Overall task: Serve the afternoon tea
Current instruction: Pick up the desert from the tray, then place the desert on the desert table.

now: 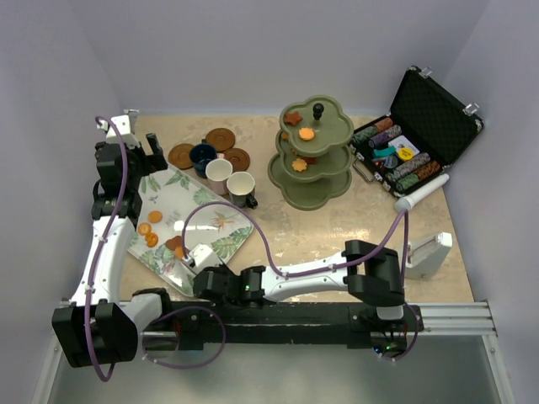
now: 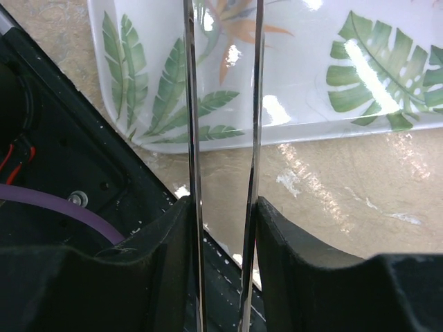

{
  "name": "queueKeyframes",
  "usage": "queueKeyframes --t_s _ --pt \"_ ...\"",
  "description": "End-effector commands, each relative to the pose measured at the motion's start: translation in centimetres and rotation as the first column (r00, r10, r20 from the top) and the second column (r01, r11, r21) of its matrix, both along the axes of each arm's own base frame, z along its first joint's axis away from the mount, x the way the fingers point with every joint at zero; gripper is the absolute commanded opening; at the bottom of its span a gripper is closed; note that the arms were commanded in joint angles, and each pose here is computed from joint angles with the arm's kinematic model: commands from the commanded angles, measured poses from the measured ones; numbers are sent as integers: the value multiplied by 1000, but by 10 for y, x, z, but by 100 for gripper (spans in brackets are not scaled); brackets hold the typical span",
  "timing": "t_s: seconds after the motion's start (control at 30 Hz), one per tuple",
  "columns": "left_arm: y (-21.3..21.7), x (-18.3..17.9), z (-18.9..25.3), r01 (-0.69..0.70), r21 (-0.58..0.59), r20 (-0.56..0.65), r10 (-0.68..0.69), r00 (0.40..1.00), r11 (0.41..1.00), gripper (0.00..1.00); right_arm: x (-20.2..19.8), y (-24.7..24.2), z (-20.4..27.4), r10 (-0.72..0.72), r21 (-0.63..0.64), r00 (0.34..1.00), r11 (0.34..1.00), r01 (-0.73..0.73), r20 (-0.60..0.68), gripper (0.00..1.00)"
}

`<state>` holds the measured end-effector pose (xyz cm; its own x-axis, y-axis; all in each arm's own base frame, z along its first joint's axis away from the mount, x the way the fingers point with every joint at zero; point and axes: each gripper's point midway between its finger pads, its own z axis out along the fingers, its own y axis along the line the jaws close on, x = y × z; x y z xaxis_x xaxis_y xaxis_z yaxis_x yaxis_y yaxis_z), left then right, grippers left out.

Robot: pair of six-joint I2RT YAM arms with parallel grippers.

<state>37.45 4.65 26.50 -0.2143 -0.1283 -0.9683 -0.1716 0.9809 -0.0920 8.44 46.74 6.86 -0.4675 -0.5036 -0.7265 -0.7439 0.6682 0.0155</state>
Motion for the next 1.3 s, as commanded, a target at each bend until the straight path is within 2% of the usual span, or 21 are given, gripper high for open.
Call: queueKeyframes --t_s 0.0,0.23,0.53,0.77,1.03,1.27 --pt "-2 2 19 1 -1 71 -1 997 1000 99 12 10 58 -54 118 997 992 47 55 38" --pt "1 -1 23 -13 12 80 12 997 1000 99 37 -5 104 -126 183 987 977 107 96 36" --pt "5 -5 28 -34 27 92 31 995 999 99 104 -61 176 -303 264 937 931 253 172 36" --pt "7 -7 33 -44 34 103 41 994 998 99 140 -120 231 -444 328 868 872 363 222 36" --pt "5 -8 36 -37 32 111 33 993 999 99 181 -194 280 -596 371 753 790 488 279 36" --pt "6 -7 34 -37 32 107 33 994 999 99 198 -245 285 -657 344 691 750 564 300 36"
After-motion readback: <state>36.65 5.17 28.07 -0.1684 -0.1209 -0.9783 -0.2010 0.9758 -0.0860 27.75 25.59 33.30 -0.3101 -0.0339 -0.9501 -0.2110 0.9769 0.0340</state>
